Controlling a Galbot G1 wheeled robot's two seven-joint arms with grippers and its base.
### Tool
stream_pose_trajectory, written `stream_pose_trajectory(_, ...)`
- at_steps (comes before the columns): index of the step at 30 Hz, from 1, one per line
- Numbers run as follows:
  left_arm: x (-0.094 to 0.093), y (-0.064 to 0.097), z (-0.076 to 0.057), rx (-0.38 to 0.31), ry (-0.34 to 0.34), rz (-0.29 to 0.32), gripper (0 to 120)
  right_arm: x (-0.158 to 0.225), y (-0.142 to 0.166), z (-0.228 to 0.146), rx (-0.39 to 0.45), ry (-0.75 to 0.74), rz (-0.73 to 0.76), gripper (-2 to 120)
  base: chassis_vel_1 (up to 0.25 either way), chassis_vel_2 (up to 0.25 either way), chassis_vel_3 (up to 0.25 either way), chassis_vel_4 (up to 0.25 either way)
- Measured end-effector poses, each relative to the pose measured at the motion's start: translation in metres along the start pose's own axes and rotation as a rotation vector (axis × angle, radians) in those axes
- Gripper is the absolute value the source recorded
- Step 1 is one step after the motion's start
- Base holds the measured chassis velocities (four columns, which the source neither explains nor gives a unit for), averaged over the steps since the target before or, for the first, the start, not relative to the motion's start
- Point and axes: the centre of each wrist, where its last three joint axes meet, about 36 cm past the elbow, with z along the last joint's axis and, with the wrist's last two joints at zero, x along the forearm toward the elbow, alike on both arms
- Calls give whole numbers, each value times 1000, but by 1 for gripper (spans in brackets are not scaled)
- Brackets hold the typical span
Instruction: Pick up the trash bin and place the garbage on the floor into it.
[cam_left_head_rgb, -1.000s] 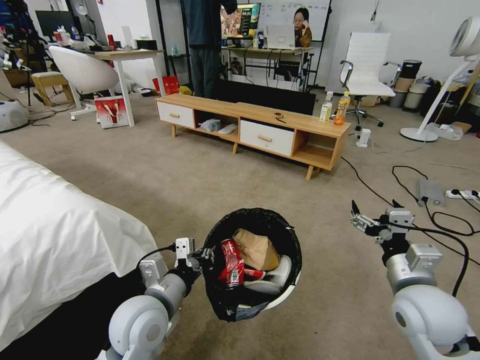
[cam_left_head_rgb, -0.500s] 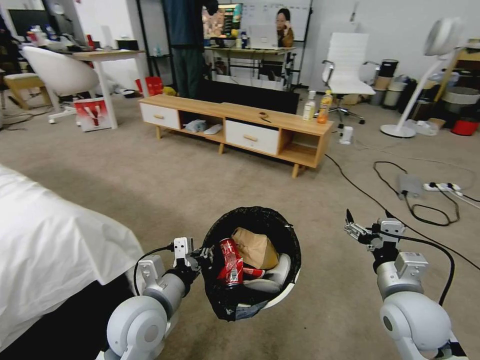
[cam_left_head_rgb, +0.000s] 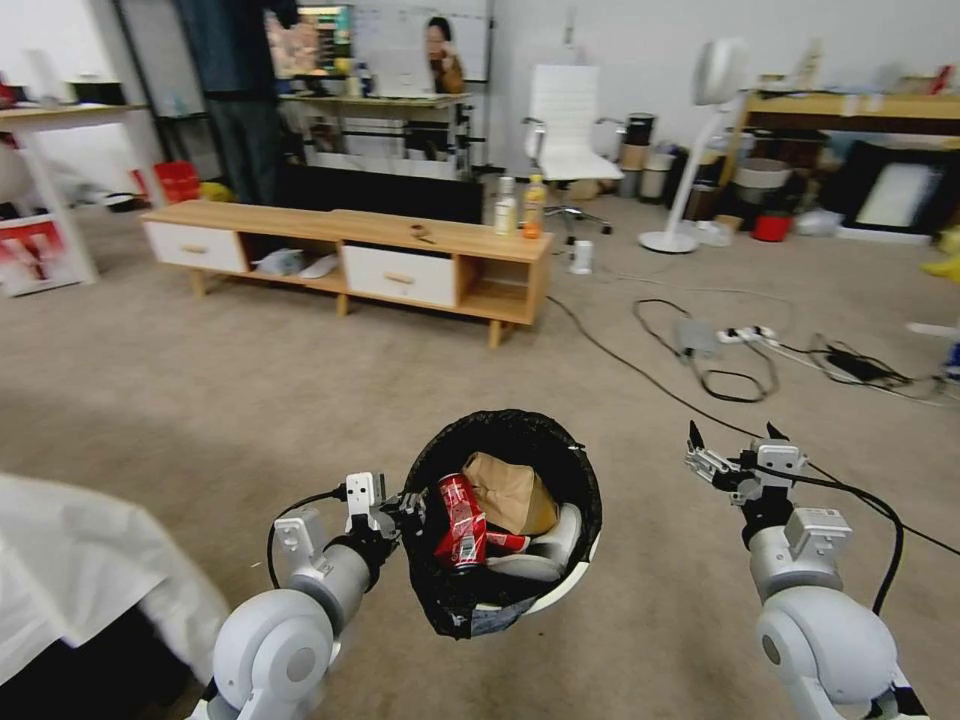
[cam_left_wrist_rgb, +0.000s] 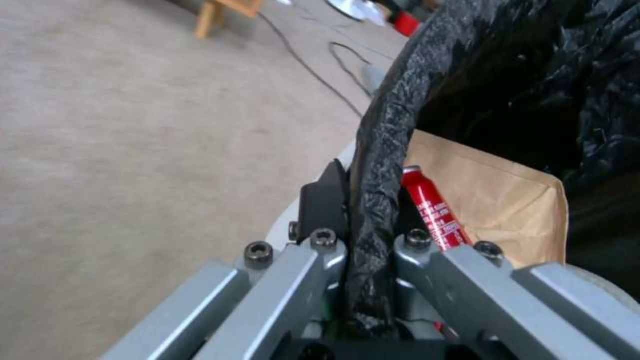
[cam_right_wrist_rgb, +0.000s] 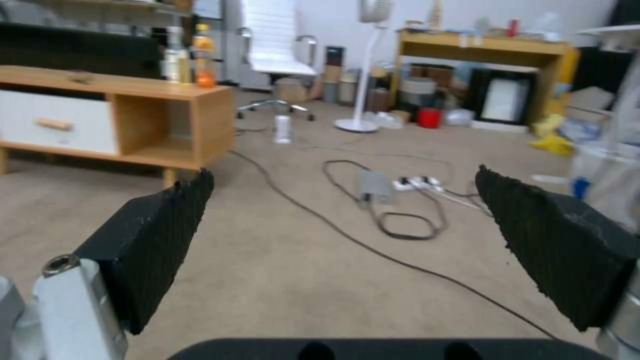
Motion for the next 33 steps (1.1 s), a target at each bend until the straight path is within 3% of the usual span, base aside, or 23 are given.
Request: stream_pose_trajectory(33, 2, -2, 0, 0, 1, -3, 2, 3, 2, 0, -6, -11, 2, 100, -20, -26, -23, -23)
